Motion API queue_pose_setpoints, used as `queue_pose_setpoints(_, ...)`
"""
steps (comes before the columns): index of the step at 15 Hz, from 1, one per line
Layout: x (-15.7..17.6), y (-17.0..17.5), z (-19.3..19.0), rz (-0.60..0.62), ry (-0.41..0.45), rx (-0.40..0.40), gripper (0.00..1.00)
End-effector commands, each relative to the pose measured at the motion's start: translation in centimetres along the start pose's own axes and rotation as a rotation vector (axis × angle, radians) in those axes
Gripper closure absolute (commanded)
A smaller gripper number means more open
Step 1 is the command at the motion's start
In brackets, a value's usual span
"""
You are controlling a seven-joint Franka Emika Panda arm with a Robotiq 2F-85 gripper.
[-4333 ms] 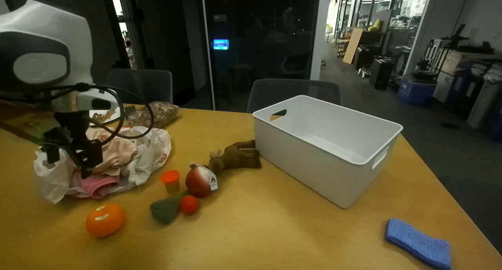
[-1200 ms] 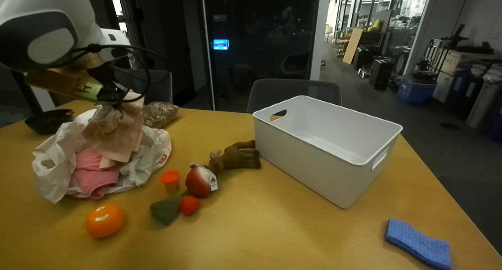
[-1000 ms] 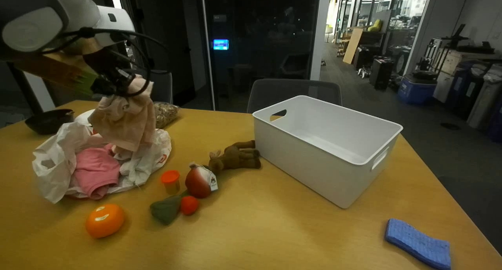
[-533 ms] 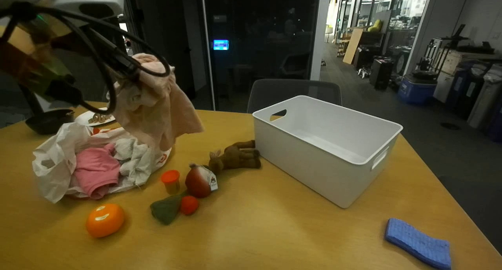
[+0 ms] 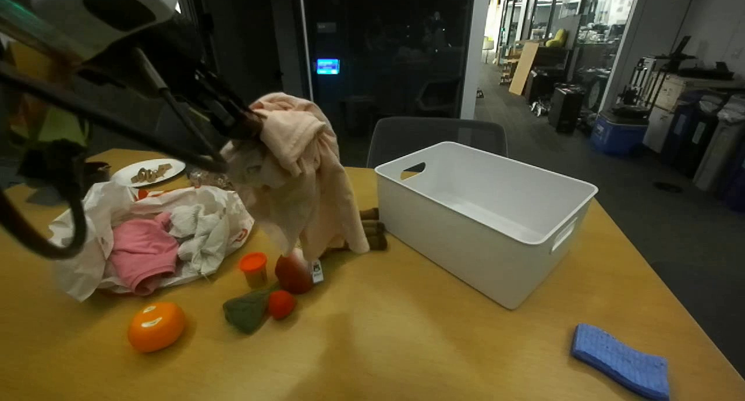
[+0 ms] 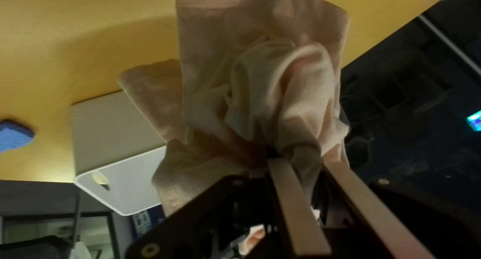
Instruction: Remove the items from the plastic bag and put them on the table
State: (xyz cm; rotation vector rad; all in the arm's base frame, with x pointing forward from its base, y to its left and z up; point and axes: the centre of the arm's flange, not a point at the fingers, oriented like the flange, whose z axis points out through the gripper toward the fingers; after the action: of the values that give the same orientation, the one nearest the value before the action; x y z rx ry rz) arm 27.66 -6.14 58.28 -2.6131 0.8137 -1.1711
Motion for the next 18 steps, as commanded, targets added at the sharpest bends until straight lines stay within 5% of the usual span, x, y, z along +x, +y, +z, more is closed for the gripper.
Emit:
queue_pose_setpoints(1, -1.1, 1.7, 5.7, 0.096, -0.051, -0.17, 0.94)
queue_pose_setpoints(7, -3.7, 3.2, 14.2, 0.17, -0.273, -0.374, 0.94)
queue_pose_setpoints(9, -4.9, 4.3, 14.9, 0.187, -0.313, -0.393, 0.57)
queue_pose_setpoints(14, -4.4, 3.4, 13.8, 0.162, -0.237, -0.362, 0.21)
queue_pose_setpoints(18, -3.6, -3.4, 9.3, 0.026, -0.187, -0.206, 0.0)
